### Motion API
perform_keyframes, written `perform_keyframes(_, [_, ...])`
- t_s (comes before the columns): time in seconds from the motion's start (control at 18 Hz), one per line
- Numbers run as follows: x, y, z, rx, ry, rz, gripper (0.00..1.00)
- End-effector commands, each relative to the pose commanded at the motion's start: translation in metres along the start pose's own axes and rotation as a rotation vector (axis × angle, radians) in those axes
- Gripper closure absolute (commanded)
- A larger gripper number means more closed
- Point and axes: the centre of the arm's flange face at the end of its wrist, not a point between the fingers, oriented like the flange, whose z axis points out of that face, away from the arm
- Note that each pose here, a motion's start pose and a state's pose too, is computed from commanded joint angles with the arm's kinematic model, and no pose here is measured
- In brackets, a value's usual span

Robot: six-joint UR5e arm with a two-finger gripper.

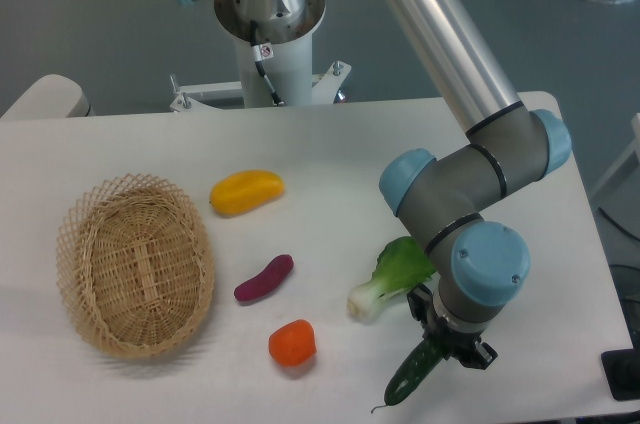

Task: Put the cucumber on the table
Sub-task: 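Lift the held green cucumber up from beside the bok choy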

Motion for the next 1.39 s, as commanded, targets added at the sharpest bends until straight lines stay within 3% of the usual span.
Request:
perform_keyframes(0.61, [0.003,0.011,-0.002,0.018,0.018,-0.014,0.83])
perform_keyframes(0.83, [0.027,0.047,-0.017,0.041,0.048,0.116,0.84])
perform_keyframes(1.22, [0.084,0.116,-0.033,0.034,0.099,0.202,0.83])
perform_keyframes(1.39, [0.098,0.157,-0.037,0.044,0.111,0.288,0.83])
